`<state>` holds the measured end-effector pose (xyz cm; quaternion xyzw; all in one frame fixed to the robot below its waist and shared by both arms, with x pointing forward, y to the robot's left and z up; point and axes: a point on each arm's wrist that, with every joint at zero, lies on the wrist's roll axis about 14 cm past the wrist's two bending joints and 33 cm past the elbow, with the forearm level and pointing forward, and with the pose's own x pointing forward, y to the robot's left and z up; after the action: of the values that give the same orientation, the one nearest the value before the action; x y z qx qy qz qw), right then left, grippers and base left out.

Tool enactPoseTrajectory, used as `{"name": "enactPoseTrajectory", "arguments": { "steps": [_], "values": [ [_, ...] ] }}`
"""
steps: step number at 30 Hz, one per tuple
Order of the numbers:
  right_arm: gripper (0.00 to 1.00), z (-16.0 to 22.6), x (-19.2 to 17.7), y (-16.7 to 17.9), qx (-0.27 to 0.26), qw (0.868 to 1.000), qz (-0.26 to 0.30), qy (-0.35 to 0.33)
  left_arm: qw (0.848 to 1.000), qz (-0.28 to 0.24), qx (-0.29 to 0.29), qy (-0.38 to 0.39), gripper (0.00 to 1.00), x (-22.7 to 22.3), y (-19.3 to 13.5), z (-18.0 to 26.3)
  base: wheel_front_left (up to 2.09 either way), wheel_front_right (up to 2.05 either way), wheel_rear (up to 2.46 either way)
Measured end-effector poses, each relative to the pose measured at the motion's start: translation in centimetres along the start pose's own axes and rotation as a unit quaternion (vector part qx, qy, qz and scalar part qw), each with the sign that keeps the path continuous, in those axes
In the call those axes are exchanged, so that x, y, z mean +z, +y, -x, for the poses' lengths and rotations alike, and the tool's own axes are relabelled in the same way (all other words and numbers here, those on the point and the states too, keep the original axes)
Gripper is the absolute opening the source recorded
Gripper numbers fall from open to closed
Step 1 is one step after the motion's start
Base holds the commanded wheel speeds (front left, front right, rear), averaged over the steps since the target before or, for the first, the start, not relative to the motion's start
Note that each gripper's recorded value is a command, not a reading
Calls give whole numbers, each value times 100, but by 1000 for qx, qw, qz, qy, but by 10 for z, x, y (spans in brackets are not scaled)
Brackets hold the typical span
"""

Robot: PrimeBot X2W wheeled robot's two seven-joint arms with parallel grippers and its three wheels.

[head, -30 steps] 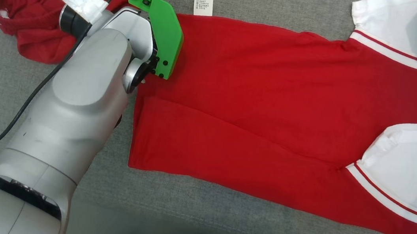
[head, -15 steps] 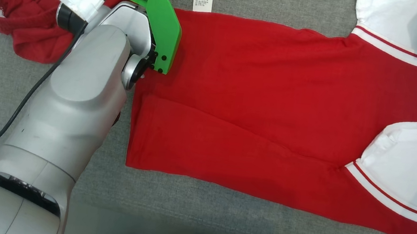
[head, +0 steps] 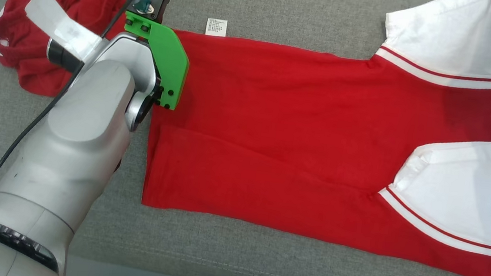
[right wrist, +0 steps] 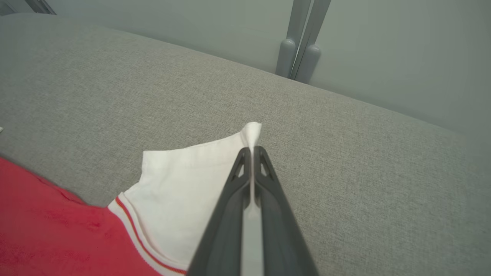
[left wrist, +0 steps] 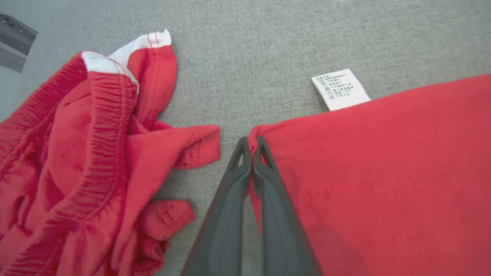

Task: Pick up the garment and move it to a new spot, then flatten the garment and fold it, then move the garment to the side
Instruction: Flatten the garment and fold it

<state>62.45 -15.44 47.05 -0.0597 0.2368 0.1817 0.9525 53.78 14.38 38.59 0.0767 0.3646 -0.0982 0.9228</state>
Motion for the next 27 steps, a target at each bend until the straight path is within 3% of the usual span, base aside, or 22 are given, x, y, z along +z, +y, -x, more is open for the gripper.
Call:
{"name": "enactPoseTrajectory", "arguments": {
  "steps": [15, 27],
  "values": [
    [0, 115, -45, 4, 37, 999, 6, 33, 996, -70, -21, -55, 0, -2, -19, 40, 0, 0, 0],
    [0, 167, -83, 20, 44, 997, -10, 68, 983, -147, -35, -106, 0, -21, -35, 65, 0, 0, 0]
  ]
}}
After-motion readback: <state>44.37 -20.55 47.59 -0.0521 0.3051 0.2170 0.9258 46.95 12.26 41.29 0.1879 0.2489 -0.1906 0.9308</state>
